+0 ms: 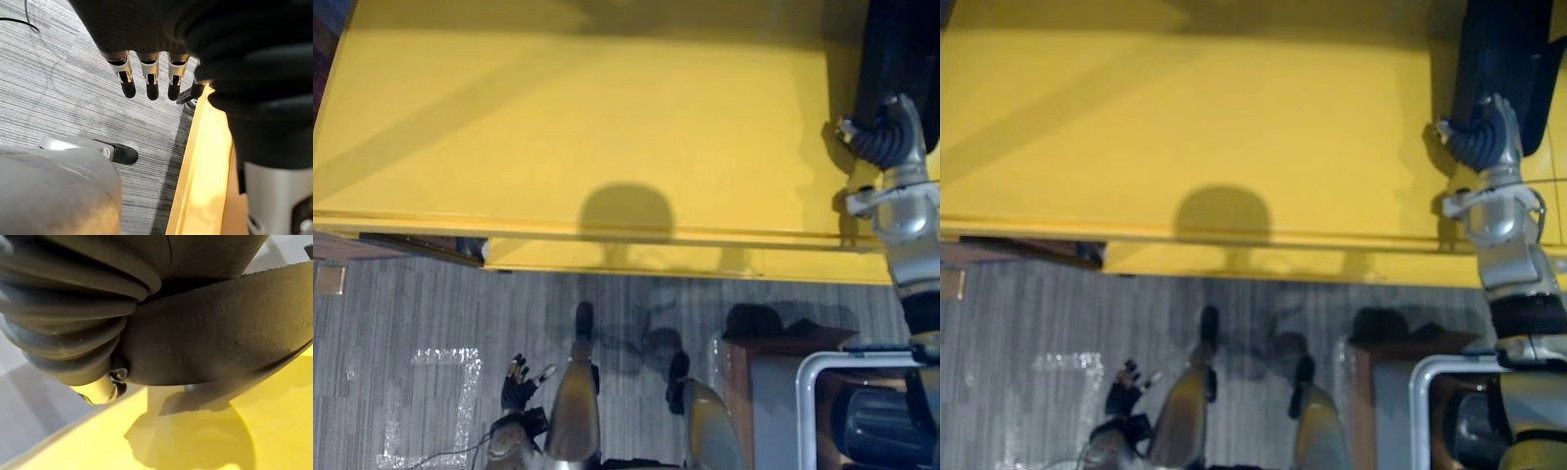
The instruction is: Walk over and take plastic housings, then place them on the shelf
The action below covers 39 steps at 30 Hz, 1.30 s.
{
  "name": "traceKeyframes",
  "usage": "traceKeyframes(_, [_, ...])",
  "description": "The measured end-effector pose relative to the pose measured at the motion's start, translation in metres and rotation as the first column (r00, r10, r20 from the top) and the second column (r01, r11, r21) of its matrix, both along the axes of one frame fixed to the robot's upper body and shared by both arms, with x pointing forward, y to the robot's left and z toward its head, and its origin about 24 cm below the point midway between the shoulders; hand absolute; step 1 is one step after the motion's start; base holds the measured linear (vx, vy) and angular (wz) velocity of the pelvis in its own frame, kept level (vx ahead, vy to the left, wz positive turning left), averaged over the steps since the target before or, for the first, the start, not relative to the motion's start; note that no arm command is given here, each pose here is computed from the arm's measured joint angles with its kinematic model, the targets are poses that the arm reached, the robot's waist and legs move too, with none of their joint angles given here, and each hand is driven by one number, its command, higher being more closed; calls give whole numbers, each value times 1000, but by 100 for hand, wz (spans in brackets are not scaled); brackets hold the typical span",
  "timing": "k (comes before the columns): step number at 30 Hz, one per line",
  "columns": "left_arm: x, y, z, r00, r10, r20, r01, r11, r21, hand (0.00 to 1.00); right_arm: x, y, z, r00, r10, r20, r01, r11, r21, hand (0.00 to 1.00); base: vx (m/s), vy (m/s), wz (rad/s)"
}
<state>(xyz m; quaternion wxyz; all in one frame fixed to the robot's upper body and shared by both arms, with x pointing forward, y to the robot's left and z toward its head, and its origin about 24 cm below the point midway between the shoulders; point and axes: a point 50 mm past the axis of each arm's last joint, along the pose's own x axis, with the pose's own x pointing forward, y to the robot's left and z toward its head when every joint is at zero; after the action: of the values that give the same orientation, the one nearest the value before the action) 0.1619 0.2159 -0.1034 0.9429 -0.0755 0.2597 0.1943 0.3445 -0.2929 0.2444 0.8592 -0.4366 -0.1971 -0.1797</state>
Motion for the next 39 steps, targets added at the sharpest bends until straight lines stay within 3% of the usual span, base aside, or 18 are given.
traceKeyframes(12, [0, 0, -1, 1000, -2, -10, 2, 1000, -2, 0, 4, 0, 2, 997, 10, -80, -10, 1000, -3, 100, 0, 0, 0])
traceKeyframes(13, [0, 0, -1, 1000, -2, -10, 2, 1000, -2, 0, 4, 0, 1, 996, 11, -86, -11, 1000, -3, 0, 0, 0, 0])
traceKeyframes(39, [-1, 0, -2, 1000, -4, -18, 4, 1000, -2, 0, 5, 2, 1, 995, 2, -95, -3, 1000, -5, 0, 0, 0, 0])
